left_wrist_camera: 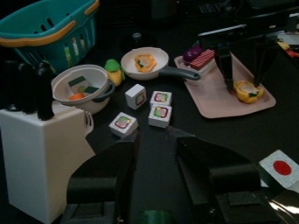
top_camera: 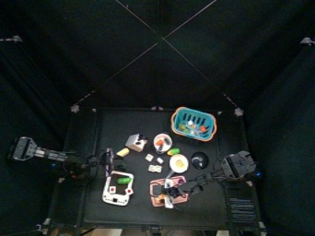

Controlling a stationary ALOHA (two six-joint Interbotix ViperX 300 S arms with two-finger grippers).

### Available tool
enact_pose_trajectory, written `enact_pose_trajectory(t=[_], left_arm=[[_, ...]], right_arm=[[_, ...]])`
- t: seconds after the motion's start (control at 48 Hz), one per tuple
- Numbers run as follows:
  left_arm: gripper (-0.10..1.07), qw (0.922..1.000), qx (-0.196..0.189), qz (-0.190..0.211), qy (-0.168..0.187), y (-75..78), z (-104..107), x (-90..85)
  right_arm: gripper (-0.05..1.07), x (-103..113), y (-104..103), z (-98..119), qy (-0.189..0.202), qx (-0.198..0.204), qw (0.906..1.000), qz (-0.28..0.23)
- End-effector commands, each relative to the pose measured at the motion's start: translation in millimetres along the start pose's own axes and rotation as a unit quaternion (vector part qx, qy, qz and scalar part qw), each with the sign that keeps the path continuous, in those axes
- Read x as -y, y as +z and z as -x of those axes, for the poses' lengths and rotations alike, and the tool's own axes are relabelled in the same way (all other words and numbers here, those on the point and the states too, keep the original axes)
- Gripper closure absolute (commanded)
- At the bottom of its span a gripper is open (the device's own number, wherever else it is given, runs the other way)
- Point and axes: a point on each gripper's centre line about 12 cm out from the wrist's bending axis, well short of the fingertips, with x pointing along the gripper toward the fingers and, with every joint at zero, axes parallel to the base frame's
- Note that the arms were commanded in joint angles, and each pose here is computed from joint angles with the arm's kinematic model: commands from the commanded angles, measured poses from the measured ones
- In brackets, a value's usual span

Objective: Grab squash half

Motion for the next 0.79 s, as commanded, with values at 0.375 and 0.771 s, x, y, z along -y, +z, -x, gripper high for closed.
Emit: enact_pose_trajectory(t=[0.375, 0.771], left_arm=[[0.24, 1.0000, 0.007, 0.000, 0.001, 4.1, -1.1, -0.1], [0.24, 1.0000, 0.006, 0.000, 0.000, 3.8, -1.3, 0.0]], right_arm=[[0.17, -4.0, 15.1, 9.4, 0.011, 0.026, 0.9996, -0.006], [0.17, -4.0, 14.4, 7.7, 0.012, 0.024, 0.9996, -0.008]])
